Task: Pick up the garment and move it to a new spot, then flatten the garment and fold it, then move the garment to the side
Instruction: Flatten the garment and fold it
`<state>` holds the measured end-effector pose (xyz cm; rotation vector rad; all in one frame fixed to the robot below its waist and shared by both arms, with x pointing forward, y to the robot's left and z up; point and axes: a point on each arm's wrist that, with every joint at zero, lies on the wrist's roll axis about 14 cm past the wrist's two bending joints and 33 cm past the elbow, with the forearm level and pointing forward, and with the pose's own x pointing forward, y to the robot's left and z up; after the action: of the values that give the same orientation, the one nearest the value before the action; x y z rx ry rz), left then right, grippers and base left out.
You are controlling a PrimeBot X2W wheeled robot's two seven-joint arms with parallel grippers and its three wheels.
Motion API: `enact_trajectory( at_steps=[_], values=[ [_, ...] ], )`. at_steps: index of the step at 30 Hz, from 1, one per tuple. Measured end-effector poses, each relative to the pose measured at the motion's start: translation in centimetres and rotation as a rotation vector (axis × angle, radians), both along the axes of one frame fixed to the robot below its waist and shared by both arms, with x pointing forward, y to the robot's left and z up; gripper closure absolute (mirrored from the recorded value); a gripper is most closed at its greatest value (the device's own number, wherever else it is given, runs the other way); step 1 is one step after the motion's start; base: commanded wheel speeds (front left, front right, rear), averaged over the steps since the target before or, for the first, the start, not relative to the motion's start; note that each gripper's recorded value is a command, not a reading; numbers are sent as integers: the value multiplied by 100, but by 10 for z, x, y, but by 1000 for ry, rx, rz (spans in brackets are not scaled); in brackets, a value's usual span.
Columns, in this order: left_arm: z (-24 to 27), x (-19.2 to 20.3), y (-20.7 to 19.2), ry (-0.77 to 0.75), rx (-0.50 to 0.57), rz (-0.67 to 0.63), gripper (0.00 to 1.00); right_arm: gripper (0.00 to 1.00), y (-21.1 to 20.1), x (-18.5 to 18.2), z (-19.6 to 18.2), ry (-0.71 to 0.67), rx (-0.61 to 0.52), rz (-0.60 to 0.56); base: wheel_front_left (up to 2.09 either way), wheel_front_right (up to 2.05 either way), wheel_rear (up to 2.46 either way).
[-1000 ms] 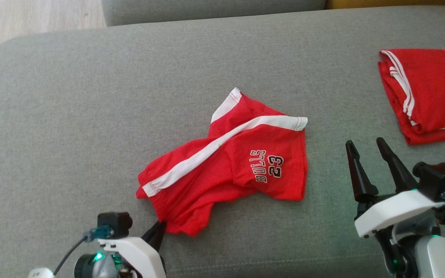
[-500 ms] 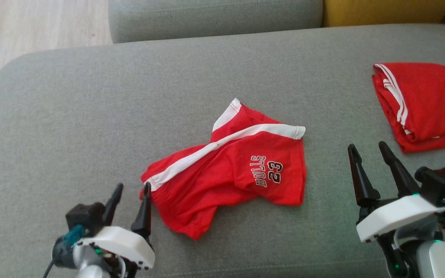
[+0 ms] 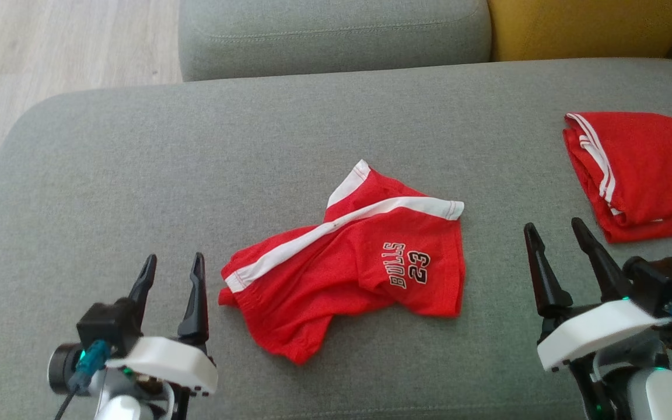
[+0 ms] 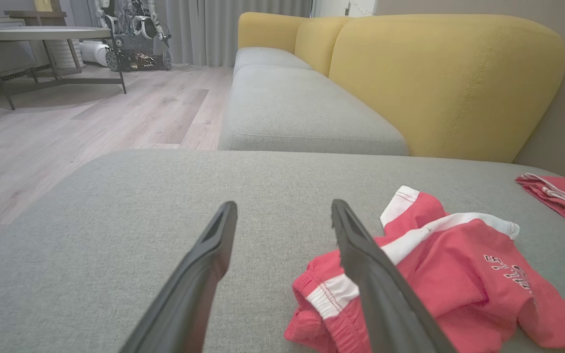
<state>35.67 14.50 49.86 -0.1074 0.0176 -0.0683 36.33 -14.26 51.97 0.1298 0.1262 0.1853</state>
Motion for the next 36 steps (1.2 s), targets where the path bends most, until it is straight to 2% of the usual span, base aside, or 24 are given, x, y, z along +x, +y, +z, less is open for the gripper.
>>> enact_trajectory(
  at_steps=[16,24,31,36],
  values=[
    [-3,-4,-3,25,7,-23,0,0,-2,0,0,1,0,-5,0,0,0],
    [-38,8,-42,226,-89,-173,0,0,0,7,-13,40,1,-1,0,0,0],
    [-77,8,-48,398,-151,-176,0,0,-6,6,-23,68,4,-20,0,0,0],
    [-93,6,-50,456,-187,-179,0,0,-11,6,-28,85,9,-34,0,0,0]
  ],
)
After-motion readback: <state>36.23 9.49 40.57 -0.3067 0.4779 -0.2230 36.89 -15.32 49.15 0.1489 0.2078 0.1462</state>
